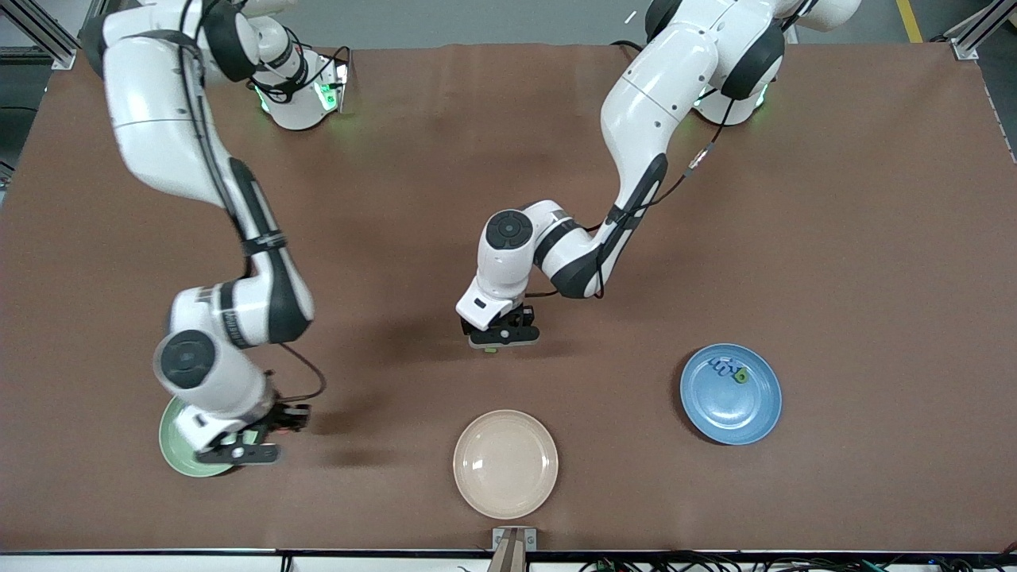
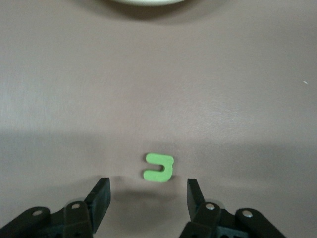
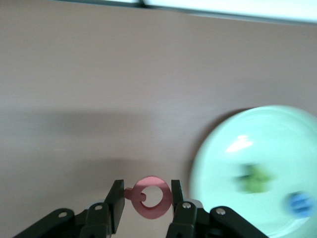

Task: Sort upper and lower case letters into plates

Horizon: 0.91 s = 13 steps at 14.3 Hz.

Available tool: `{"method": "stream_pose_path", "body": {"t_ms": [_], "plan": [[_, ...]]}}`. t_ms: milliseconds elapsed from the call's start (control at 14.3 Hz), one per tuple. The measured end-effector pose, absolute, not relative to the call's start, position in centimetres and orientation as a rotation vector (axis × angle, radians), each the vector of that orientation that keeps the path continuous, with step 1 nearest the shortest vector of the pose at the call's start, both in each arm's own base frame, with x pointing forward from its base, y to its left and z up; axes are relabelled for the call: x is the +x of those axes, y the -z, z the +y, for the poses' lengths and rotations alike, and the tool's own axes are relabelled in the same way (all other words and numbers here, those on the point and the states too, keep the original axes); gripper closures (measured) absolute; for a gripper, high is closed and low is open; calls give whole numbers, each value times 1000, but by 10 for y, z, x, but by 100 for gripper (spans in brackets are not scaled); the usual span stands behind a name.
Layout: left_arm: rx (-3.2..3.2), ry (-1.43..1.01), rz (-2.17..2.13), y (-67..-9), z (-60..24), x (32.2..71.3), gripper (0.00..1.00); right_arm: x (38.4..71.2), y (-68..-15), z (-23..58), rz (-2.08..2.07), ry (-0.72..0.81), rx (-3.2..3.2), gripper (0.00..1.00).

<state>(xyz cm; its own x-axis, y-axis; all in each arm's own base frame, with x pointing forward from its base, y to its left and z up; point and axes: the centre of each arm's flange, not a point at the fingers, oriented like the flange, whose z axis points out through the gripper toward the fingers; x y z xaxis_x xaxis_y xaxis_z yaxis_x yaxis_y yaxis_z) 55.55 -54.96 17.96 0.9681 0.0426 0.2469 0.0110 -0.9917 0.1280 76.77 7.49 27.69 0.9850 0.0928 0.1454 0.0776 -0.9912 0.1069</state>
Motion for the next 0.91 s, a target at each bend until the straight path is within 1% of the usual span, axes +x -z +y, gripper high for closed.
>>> {"method": "stream_pose_path", "body": {"t_ms": [70,210,350,420,490,560,700,770,840,910], "plan": [[2989,-435,-34,-179,-551,556,31,770,-276,44,192,-215,3018,57],[2963,-525,-141,-175,-557,553,31,768,-267,-9,269,-177,3005,57],[2963,-560,-208,-167,-561,548,31,767,-260,-36,287,-155,3002,57],[2969,-582,-236,-164,-562,546,31,766,-257,-40,288,-151,3002,52],[2975,-601,-259,-162,-564,543,31,766,-256,-39,290,-151,3003,44],[2981,-616,-276,-161,-566,541,32,767,-256,-37,294,-155,3005,33],[2984,-630,-297,-160,-569,537,33,768,-260,-33,301,-170,3008,15],[2985,-631,-303,-159,-570,536,41,770,-265,-31,305,-186,3008,4],[2986,-633,-306,-159,-570,536,41,772,-275,-29,306,-214,3005,0],[2988,-636,-307,-159,-569,537,48,774,-291,-29,304,-248,3002,0]]}}
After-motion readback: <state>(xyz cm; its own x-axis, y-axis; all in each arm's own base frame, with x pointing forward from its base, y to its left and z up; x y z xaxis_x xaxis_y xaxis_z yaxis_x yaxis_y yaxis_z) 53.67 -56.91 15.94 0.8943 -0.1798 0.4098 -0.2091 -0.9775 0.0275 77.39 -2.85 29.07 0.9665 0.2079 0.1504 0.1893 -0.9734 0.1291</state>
